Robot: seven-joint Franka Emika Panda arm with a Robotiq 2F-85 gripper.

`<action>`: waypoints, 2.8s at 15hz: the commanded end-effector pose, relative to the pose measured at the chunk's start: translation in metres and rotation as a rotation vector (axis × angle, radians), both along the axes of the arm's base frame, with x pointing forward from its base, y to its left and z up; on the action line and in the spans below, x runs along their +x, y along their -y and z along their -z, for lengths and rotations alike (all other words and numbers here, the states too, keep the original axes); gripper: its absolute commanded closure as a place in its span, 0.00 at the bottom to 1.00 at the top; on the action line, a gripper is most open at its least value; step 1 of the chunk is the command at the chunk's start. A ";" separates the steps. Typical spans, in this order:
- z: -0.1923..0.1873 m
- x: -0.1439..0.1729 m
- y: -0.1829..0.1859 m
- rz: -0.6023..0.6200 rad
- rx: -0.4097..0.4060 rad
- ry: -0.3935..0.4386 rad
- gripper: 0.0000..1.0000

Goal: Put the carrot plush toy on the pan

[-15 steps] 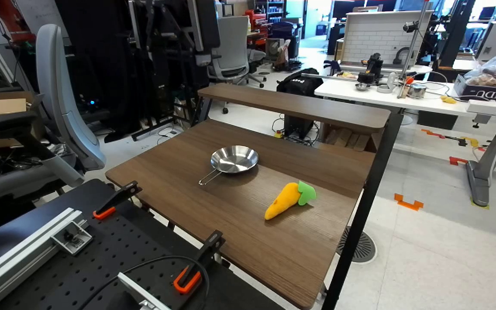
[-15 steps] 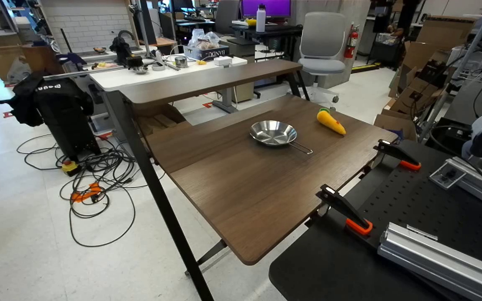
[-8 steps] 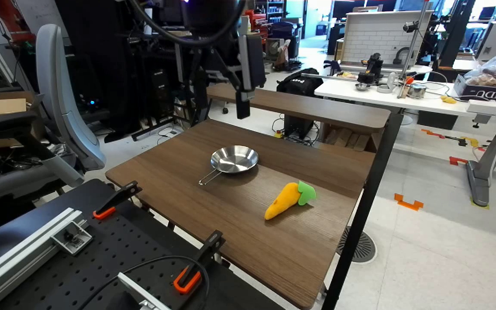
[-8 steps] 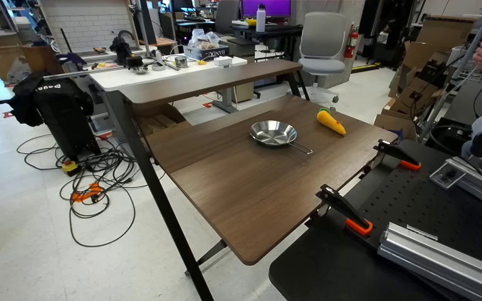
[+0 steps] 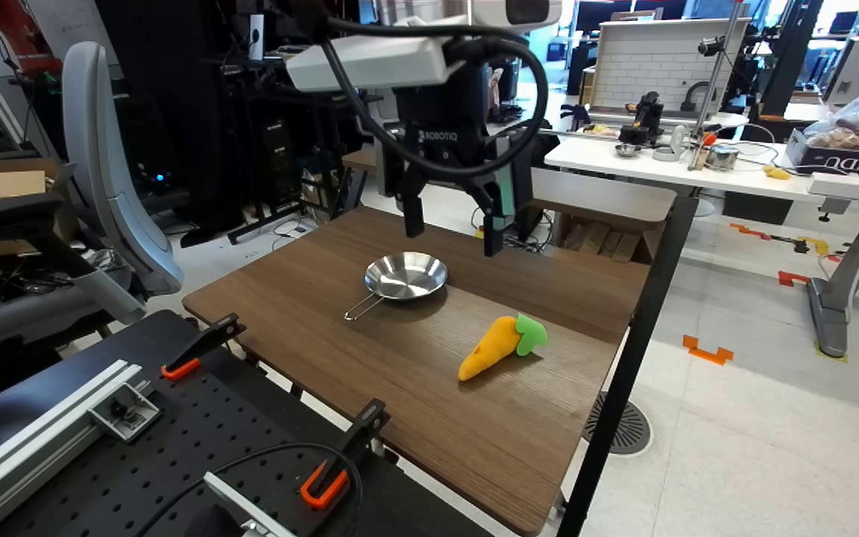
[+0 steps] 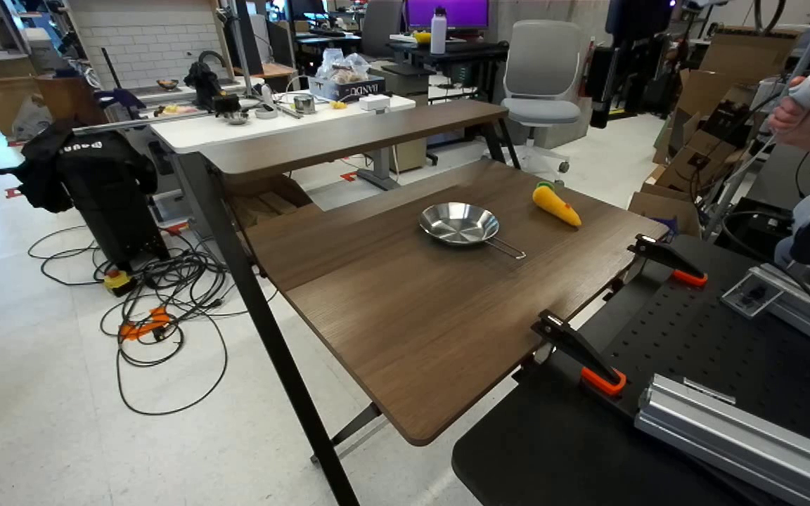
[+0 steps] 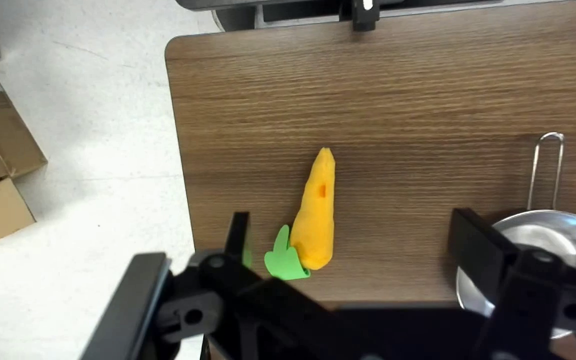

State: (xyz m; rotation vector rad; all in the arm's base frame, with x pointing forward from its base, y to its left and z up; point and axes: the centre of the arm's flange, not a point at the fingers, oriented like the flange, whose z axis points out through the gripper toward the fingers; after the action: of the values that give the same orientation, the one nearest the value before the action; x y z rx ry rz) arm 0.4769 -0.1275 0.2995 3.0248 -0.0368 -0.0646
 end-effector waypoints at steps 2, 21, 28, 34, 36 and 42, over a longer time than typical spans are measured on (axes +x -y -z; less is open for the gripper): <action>0.031 0.022 0.032 -0.025 -0.011 0.008 0.00; 0.153 0.067 0.036 -0.051 0.006 -0.004 0.00; 0.181 0.074 0.031 -0.068 0.001 -0.032 0.00; 0.190 0.074 0.027 -0.084 -0.002 -0.042 0.58; 0.185 0.076 0.025 -0.086 -0.001 -0.036 0.73; 0.159 0.076 0.016 -0.102 -0.010 -0.006 0.98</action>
State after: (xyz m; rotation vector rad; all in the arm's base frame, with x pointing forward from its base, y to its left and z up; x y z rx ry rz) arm 0.5529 -0.1493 0.1253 3.0211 0.0760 -0.1261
